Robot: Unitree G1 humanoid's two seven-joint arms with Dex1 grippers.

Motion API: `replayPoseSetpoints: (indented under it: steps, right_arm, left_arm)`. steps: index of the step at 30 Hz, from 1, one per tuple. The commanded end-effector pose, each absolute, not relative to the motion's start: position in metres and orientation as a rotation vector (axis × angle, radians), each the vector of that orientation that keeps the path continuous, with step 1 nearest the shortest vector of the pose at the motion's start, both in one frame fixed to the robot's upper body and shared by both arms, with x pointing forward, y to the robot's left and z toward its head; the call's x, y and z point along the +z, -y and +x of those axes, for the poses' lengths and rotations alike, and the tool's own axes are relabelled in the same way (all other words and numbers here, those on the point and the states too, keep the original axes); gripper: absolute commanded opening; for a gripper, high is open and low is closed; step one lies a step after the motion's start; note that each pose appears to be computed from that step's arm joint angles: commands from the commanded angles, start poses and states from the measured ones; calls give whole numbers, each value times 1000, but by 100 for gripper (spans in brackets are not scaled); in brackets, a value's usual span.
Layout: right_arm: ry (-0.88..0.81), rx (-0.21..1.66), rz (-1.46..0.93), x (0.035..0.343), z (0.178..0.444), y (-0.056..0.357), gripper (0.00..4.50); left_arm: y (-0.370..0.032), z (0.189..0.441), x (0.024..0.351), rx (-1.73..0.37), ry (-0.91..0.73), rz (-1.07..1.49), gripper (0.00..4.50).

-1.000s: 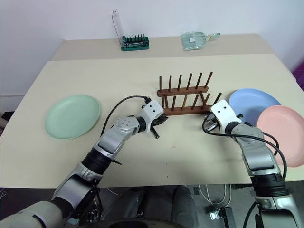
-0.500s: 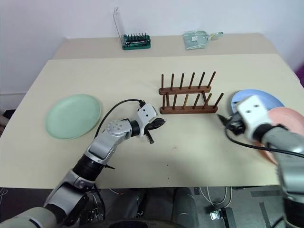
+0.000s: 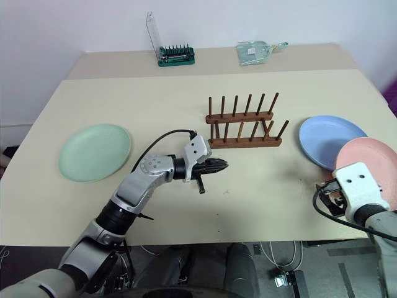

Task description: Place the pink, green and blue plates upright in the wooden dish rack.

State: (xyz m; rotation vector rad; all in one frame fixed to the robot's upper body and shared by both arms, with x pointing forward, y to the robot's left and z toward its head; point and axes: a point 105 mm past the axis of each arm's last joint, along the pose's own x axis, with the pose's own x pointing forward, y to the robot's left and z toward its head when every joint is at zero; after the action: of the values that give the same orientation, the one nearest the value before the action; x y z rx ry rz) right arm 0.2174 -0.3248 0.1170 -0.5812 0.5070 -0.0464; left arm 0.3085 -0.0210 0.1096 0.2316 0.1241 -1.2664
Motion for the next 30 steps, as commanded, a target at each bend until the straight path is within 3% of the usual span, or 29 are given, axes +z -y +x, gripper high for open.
replayPoseSetpoints:
  steps: [1, 5, 8, 12, 14, 17, 20, 24, 30]
  right_arm:
    - [-482, -93, -692, 124, 223, 333, 207]
    - [-489, -105, -725, 127, 226, 340, 5]
    - [-467, -76, -723, 136, 227, 335, 5]
    - [-356, 50, -841, 188, 231, 319, 5]
    - [-209, 157, -833, 224, 235, 296, 5]
    - [-11, 305, -721, 270, 239, 266, 5]
    - [207, 489, -404, 312, 246, 236, 5]
    - [293, 820, -101, 328, 251, 200, 5]
    - [171, 846, 77, 308, 288, 216, 5]
  left_arm:
    - [23, 308, 122, -1279, -60, 248, 20]
    - [21, 309, 121, -1269, -60, 247, 20]
    - [20, 309, 121, -1265, -60, 246, 20]
    - [18, 309, 121, -1261, -63, 239, 20]
    - [17, 309, 120, -1260, -62, 241, 20]
    - [15, 311, 119, -1252, -64, 247, 20]
    - [13, 314, 119, -1239, -63, 253, 20]
    - [10, 314, 125, -1232, -56, 216, 20]
    - [4, 309, 128, -1228, -52, 202, 20]
